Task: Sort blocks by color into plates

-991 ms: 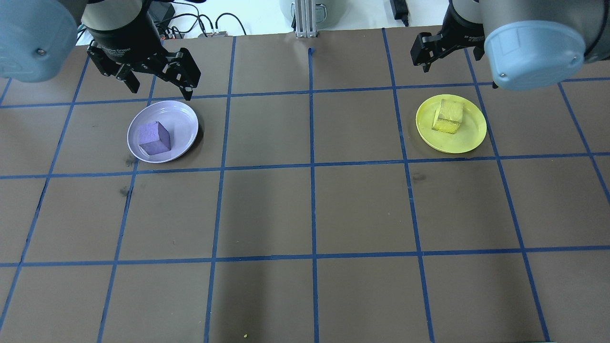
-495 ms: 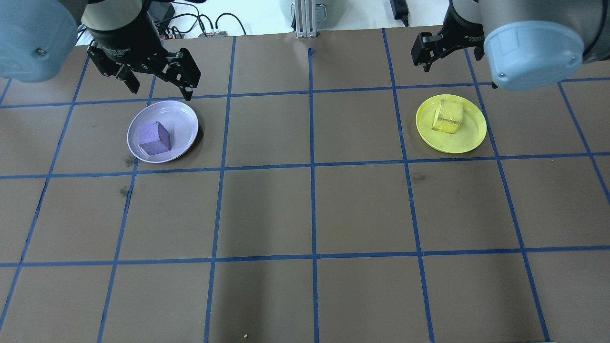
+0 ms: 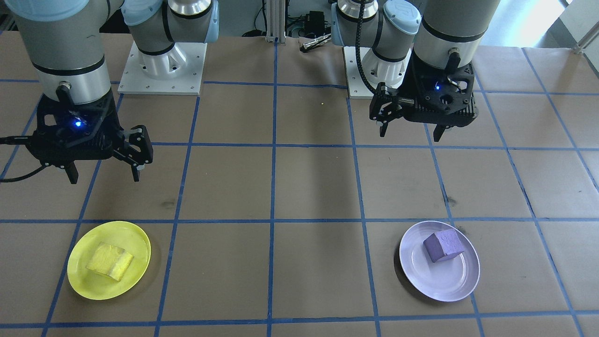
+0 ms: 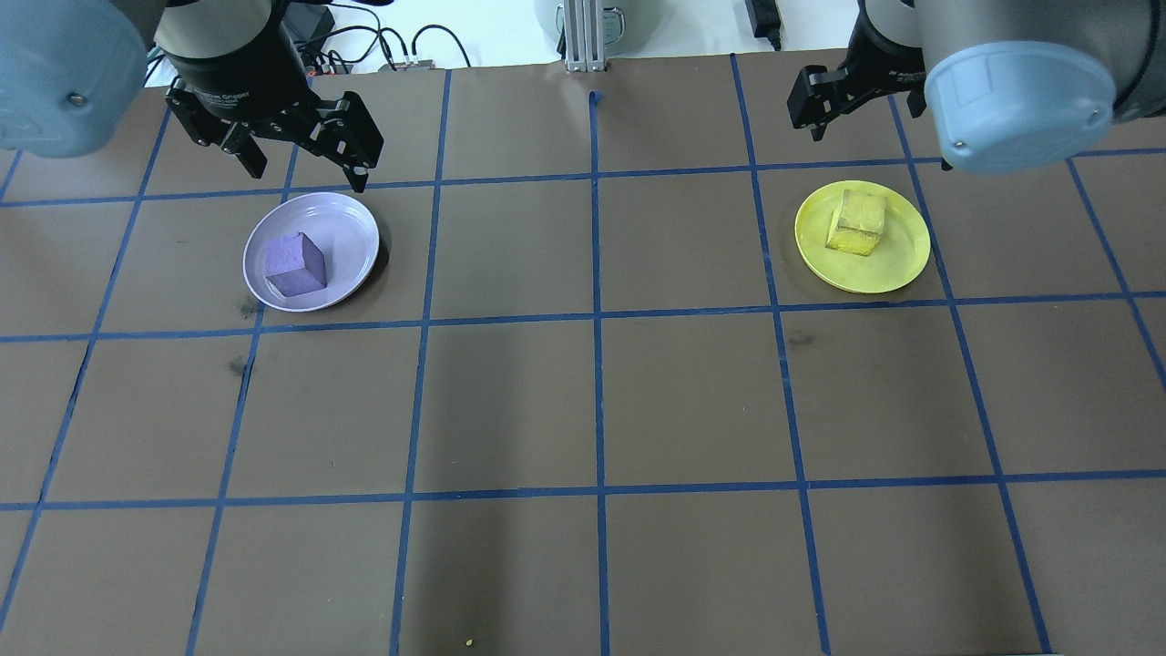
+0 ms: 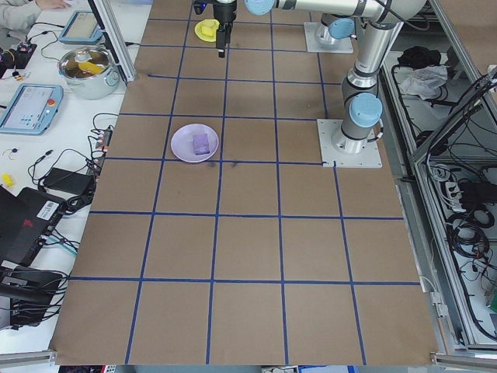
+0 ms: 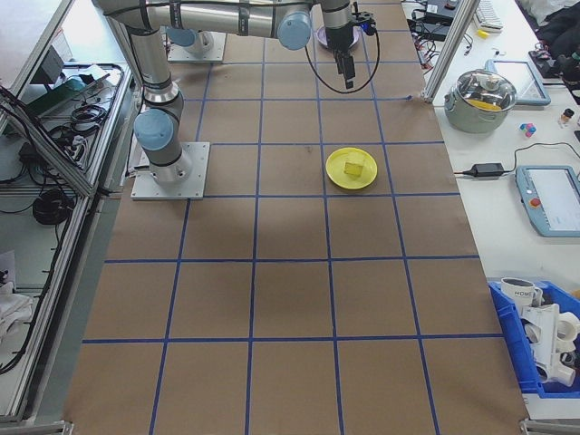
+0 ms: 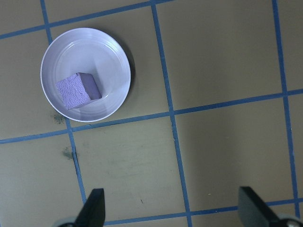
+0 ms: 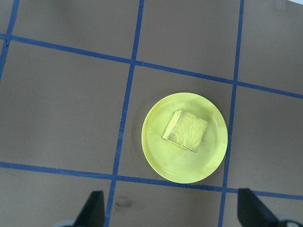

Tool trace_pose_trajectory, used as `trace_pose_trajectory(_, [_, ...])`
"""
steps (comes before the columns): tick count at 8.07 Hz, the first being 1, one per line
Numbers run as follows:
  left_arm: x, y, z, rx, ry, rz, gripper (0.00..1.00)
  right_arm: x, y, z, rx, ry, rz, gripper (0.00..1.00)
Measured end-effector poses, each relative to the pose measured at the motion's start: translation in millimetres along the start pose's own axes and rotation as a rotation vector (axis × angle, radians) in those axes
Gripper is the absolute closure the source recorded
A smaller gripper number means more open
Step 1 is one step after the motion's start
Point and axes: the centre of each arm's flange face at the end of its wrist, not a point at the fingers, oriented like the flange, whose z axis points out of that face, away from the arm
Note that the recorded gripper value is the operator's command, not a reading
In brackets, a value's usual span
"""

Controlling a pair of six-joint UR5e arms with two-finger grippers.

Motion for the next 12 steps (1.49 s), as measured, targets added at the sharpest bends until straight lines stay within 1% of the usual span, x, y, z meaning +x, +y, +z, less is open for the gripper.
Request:
trace_pose_trajectory(1, [0.0,0.0,0.2,0.000,0.000,0.000,0.00,-0.3,0.1,-0.2,0.000,-0.004,-0.029,0.00])
trace_pose_trajectory(3, [-0.2,0.1,0.4,-0.001,0.000,0.000,0.00,0.9,1.7,-18.4,0.030,-0.008,-0.043,0.00])
trace_pose_trajectory(4, [-0.2,0.0,0.2,0.000,0.000,0.000,0.00,1.4,4.7,-25.7,0.030,-0.010,-0.042,0.00])
trace_pose_trajectory(5, [-0.1,0.0,0.2,0.000,0.000,0.000,0.00,1.1,7.7,-28.6,0.019,-0.016,-0.029,0.00])
trace_pose_trajectory(6, [0.0,0.1,0.2,0.000,0.000,0.000,0.00,-0.4,9.4,-29.4,0.011,-0.034,-0.006,0.00])
trace_pose_trajectory(8, [-0.1,0.7,-0.7,0.001,-0.001,0.000,0.00,-10.5,10.0,-26.9,0.001,-0.130,0.027,0.00])
trace_pose_trajectory(9, [-0.1,1.3,-1.7,0.003,-0.001,0.000,0.00,-13.5,10.9,-26.3,-0.005,-0.157,0.034,0.00])
trace_pose_trajectory(10, [-0.3,1.8,-2.4,0.004,-0.001,-0.001,0.00,-15.7,12.6,-23.5,-0.013,-0.169,0.036,0.00])
trace_pose_trajectory(12, [-0.2,2.0,-2.8,0.005,-0.001,-0.001,0.00,-17.8,15.2,-18.4,-0.026,-0.177,0.036,0.00])
